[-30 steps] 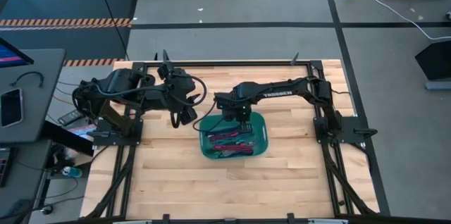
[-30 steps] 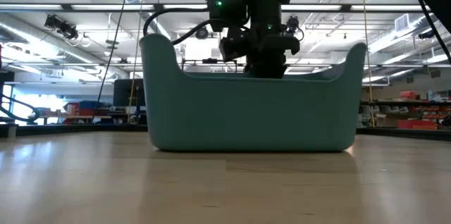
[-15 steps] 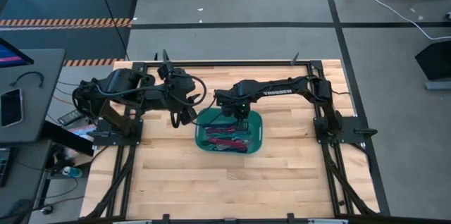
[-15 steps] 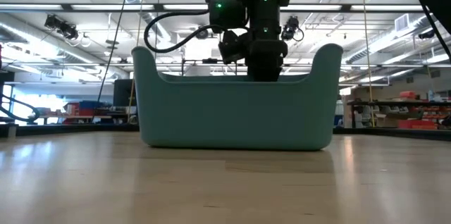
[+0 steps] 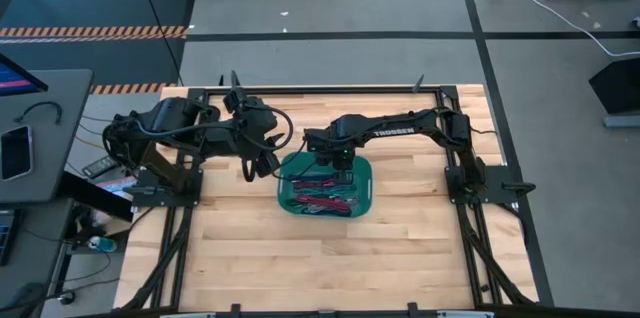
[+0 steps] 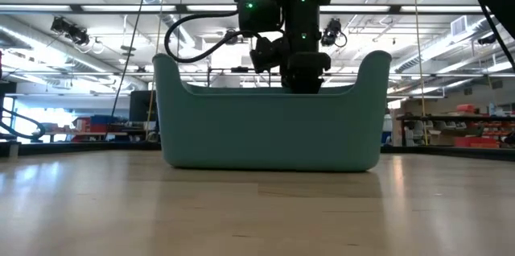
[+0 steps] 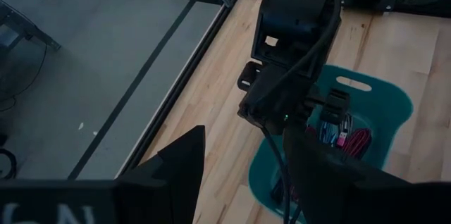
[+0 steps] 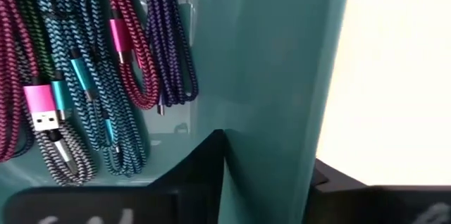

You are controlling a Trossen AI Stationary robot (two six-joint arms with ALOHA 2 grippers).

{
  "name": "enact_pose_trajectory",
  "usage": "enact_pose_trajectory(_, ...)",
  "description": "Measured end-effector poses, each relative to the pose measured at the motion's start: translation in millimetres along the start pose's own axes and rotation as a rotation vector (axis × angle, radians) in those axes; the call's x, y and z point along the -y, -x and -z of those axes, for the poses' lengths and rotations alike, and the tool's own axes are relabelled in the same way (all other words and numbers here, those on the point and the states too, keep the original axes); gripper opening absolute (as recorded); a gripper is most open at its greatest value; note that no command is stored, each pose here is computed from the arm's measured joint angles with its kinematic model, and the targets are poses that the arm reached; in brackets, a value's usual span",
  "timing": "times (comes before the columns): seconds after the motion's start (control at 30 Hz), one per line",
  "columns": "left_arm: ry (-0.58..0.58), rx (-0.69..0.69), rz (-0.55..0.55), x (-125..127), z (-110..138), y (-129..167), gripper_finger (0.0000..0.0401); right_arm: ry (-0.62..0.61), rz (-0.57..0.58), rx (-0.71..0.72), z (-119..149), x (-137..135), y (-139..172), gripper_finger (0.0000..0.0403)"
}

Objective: Pick and place USB-C Cables
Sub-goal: Adjust the green bin on the table

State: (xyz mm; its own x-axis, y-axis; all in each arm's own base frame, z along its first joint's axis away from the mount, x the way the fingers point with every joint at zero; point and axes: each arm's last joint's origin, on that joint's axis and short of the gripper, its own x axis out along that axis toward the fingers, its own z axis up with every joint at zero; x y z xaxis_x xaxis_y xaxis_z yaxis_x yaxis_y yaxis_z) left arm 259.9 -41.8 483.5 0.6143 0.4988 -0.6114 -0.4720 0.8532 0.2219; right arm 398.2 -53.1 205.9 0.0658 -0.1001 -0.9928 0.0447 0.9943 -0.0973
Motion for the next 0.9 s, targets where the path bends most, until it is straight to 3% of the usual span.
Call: enact_pose_trajectory(0.9,-0.005,-0.001,0.0,0.0,0.1,0.0,0.0199,0.259,0.052,-0.044,2.7,-10.1,1.4,0.0125)
